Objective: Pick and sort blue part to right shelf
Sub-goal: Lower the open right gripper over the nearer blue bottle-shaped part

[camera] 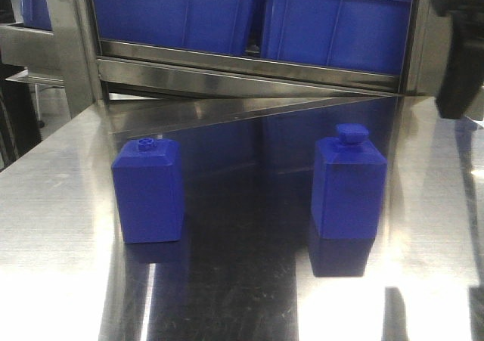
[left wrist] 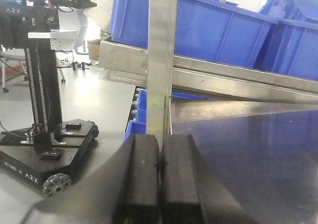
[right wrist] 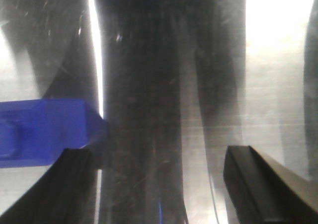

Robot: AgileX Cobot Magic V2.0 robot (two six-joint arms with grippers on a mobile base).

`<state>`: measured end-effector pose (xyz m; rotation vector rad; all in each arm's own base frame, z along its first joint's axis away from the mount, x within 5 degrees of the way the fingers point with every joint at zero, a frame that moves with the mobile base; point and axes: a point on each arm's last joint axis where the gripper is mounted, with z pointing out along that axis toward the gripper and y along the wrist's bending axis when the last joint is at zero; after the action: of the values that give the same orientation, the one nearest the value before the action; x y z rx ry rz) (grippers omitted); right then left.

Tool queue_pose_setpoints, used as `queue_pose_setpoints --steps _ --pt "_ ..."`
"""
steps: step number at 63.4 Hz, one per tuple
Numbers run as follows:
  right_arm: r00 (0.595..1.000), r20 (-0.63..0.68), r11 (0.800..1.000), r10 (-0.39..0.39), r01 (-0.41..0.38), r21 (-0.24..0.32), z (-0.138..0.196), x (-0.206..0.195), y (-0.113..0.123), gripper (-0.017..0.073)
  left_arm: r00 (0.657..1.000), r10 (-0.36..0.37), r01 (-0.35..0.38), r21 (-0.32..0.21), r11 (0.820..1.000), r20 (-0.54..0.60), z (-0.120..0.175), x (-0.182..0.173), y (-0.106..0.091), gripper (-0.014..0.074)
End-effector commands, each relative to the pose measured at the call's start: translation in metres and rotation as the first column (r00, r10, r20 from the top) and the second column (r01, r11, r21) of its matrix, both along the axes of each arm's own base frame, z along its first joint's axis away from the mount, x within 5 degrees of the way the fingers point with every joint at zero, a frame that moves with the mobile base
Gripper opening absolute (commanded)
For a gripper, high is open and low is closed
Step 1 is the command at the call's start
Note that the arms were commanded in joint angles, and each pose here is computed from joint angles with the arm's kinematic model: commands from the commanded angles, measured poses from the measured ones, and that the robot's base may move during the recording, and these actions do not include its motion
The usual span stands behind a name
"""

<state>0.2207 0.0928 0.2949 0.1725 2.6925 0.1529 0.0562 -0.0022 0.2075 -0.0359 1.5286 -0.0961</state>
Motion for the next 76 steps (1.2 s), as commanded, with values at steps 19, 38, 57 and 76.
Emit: queue_pose_setpoints --steps 19,38,57,76 --pt "0.993 -0.074 0.994 0.091 -0.086 0.062 0.031 0.041 0.071 0.0613 0.997 0.009 -0.009 -0.009 1.000 0.082 0.001 -0.001 0.001 0.0124" --pt "0.981 -0.133 0.990 0.144 -0.140 0.033 0.009 0.052 0.089 0.0613 0.997 0.009 -0.009 -0.009 1.000 0.082 0.001 -0.001 0.001 0.0124" --pt "0.969 -0.202 0.989 0.143 -0.147 -0.002 -0.022 0.059 0.096 0.0613 0.997 0.009 -0.009 -0.009 1.000 0.082 0.001 -0.001 0.001 0.0124" --pt "0.964 -0.226 0.989 0.142 -0.148 -0.013 -0.040 0.059 0.096 0.0610 0.997 0.009 -0.009 -0.009 1.000 0.082 0.001 -0.001 0.001 0.0124"
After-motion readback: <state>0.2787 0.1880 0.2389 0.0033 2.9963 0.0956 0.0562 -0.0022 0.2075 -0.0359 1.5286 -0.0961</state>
